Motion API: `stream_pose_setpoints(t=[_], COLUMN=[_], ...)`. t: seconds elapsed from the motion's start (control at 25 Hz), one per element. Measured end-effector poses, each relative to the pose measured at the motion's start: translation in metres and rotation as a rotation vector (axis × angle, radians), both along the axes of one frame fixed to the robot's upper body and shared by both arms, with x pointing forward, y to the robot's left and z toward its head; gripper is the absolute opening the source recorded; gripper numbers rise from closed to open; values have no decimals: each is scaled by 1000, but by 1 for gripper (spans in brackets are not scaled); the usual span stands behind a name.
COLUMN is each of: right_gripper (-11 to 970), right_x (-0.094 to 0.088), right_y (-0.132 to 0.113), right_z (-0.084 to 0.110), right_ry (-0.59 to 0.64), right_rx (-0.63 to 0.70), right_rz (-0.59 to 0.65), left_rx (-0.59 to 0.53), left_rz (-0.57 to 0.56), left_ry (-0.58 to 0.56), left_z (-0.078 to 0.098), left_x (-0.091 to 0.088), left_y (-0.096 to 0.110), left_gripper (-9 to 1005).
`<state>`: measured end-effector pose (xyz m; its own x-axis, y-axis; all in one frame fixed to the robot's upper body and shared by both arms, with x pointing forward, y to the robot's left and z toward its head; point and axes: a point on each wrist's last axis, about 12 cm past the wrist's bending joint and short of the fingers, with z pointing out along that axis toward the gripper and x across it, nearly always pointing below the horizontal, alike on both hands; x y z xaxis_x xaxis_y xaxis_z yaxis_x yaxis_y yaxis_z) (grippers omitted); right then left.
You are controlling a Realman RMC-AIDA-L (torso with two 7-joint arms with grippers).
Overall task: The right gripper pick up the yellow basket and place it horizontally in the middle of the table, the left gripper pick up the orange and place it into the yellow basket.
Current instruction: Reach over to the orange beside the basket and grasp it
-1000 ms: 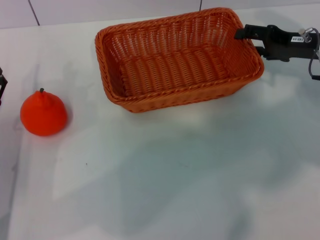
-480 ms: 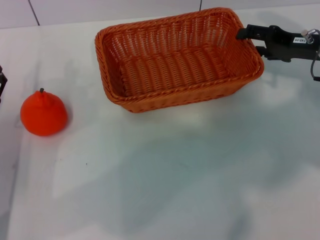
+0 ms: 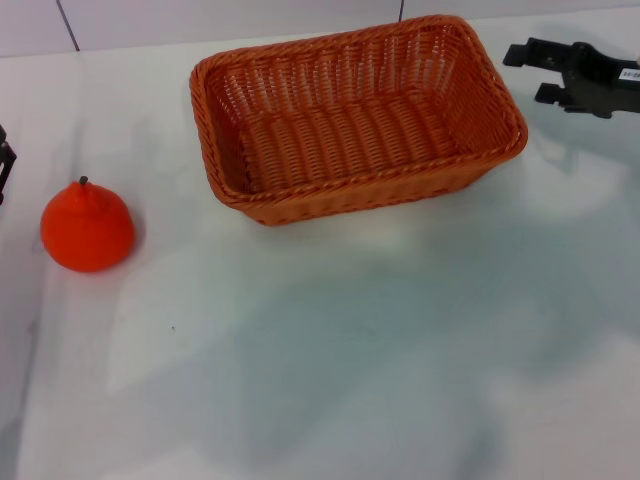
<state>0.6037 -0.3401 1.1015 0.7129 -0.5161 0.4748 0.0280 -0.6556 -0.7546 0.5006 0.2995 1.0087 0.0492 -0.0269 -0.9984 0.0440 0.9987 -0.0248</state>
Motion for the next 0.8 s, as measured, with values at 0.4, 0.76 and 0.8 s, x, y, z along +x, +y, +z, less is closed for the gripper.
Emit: stream_pose_setpoints(t=[0.4,0.76,0.8], right_gripper=[926,925,925], right_x=[-8,-39,-43], right_y=[-35,-92,-98], right_z=[19,15,15], right_ry=[-85,-232,-259], right_rx=[-11,-59,-60], right_rz=[-80,-310,-341], left_rx=[1,-3,-14], left_rz=[-3,-19,-30], left_ry=[8,15,17], left_z=[0,2,3], left_x=[3,10,11], left_y=[-1,-3,-2], left_gripper=[811,813,813])
